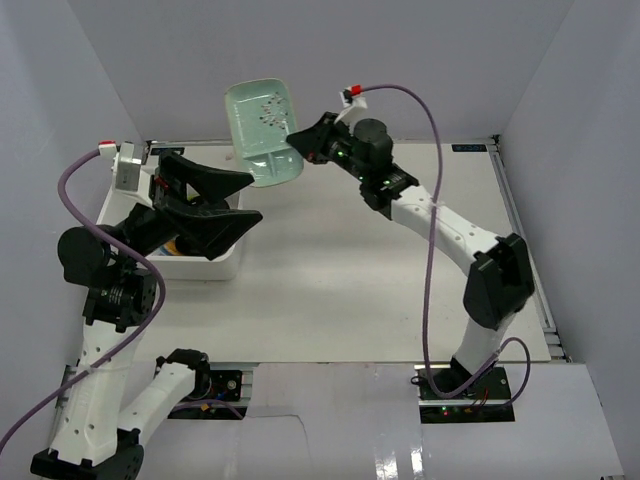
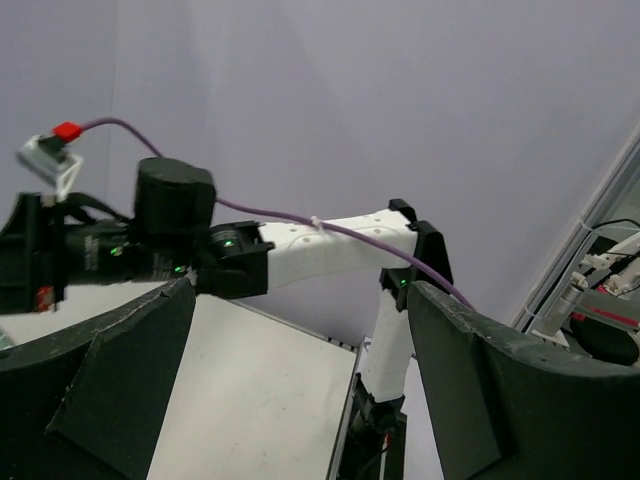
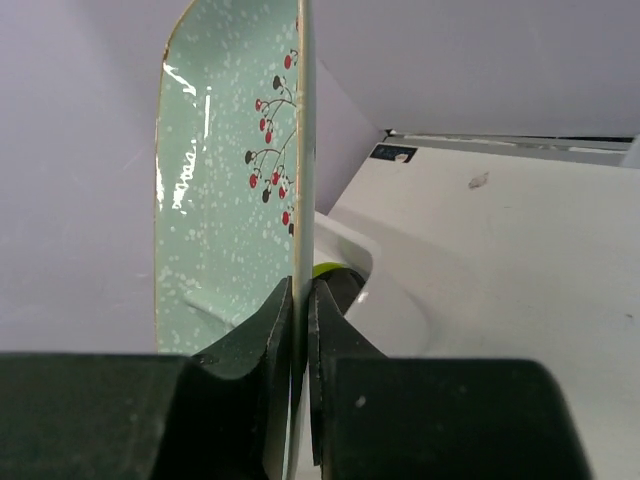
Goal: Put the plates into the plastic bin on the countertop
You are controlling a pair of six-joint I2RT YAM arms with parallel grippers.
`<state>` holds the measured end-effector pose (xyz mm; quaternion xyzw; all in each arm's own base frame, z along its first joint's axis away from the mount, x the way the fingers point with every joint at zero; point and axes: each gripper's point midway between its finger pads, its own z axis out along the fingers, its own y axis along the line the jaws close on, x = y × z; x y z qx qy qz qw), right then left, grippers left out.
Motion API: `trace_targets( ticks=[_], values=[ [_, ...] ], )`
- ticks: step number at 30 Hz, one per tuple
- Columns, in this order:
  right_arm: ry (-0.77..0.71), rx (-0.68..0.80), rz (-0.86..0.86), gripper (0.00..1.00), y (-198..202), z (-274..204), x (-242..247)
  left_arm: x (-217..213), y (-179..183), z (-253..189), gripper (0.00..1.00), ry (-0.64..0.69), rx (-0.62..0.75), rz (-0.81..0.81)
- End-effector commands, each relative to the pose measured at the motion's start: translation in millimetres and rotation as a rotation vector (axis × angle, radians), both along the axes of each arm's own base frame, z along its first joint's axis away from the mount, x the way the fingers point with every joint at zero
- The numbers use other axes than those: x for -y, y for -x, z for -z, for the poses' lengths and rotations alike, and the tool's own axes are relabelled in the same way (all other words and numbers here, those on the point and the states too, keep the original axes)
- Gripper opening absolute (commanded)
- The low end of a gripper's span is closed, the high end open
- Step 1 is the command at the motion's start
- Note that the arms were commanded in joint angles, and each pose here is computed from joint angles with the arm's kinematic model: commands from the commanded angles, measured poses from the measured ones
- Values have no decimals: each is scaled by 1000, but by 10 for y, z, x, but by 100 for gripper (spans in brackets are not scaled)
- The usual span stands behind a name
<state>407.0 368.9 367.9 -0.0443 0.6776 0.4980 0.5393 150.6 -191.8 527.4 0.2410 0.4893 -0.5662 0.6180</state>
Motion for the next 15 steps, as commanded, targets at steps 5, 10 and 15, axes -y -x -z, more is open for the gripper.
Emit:
trace_targets(
  ticks=[5, 10, 15],
  values=[
    [71, 144, -97, 8, 32, -346, -1246, -42, 13, 76, 98, 4, -62, -39],
    [68, 208, -227, 8, 183, -138, -1990, -63, 5, 185, 98, -2, -82, -62],
    [100, 197, -261, 8, 215, 325, -2242, -53, -56, 314, 98, -8, -121, -65]
  ],
)
